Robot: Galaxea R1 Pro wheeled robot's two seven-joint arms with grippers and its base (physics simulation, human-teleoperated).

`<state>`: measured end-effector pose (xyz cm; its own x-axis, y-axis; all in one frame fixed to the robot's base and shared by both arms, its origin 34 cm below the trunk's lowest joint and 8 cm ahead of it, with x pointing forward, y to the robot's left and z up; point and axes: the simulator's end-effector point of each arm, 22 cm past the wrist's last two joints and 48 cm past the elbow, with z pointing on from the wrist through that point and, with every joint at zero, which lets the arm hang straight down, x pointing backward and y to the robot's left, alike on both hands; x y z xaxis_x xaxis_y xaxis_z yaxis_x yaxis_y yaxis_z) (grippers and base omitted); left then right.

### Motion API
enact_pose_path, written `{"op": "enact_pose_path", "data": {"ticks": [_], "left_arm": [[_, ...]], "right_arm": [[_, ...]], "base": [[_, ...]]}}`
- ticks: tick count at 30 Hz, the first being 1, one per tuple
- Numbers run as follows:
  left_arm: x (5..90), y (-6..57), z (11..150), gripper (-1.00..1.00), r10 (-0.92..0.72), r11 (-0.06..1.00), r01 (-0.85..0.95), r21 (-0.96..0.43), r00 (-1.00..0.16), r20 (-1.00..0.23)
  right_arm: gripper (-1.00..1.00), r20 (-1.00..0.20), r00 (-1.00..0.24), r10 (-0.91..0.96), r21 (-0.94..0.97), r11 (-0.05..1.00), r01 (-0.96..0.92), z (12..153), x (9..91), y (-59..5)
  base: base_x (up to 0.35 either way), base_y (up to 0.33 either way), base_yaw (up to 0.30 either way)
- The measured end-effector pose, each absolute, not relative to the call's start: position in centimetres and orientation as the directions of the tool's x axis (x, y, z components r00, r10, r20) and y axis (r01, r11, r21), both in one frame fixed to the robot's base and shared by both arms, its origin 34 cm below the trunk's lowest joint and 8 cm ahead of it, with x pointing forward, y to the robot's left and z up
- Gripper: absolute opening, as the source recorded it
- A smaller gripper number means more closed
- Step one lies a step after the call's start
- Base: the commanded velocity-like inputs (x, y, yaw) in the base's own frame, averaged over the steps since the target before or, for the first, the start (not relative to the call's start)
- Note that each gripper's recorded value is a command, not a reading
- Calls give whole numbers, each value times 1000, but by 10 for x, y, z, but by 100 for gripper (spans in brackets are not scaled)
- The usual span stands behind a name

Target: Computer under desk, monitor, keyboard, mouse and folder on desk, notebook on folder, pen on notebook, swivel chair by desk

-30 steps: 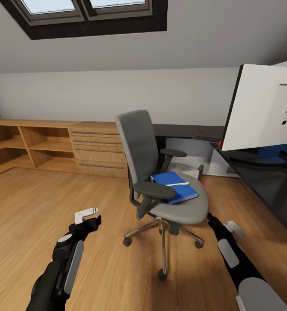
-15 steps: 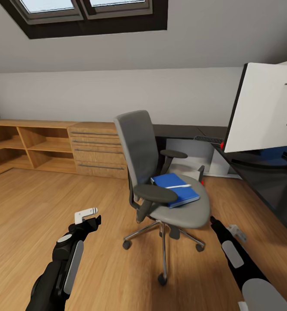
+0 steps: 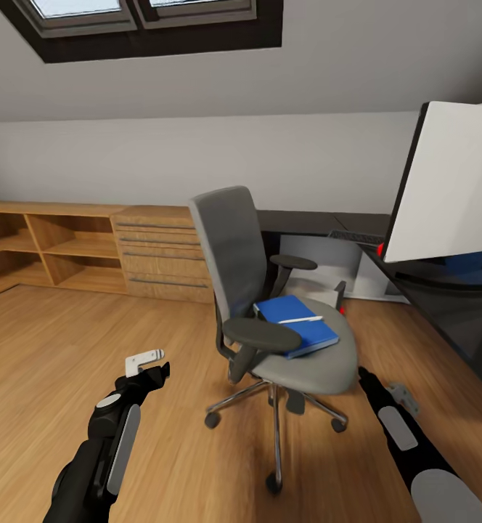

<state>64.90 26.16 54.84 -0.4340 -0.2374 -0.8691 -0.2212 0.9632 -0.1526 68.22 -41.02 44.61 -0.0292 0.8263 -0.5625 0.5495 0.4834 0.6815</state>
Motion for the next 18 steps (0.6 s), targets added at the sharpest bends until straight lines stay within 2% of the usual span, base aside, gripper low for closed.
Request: {"op": "enact_pose_path", "data": {"ticks": [7, 12, 18], "left_arm": [[649, 263, 549, 100, -235, 963, -222, -150, -434, -870], [648, 264, 547, 100, -234, 964, -222, -148, -440, -867], [648, 263, 546, 100, -234, 964, -221, -147, -446, -864]], "right_arm": [[100, -559, -18, 829, 687, 474, 551, 448, 682, -413], [100, -557, -15, 830, 690, 473, 547, 449, 683, -413], [100, -559, -12, 829, 692, 474, 544, 451, 684, -414]], "base": [[174, 0, 0], [63, 0, 0], [238, 0, 0]]}}
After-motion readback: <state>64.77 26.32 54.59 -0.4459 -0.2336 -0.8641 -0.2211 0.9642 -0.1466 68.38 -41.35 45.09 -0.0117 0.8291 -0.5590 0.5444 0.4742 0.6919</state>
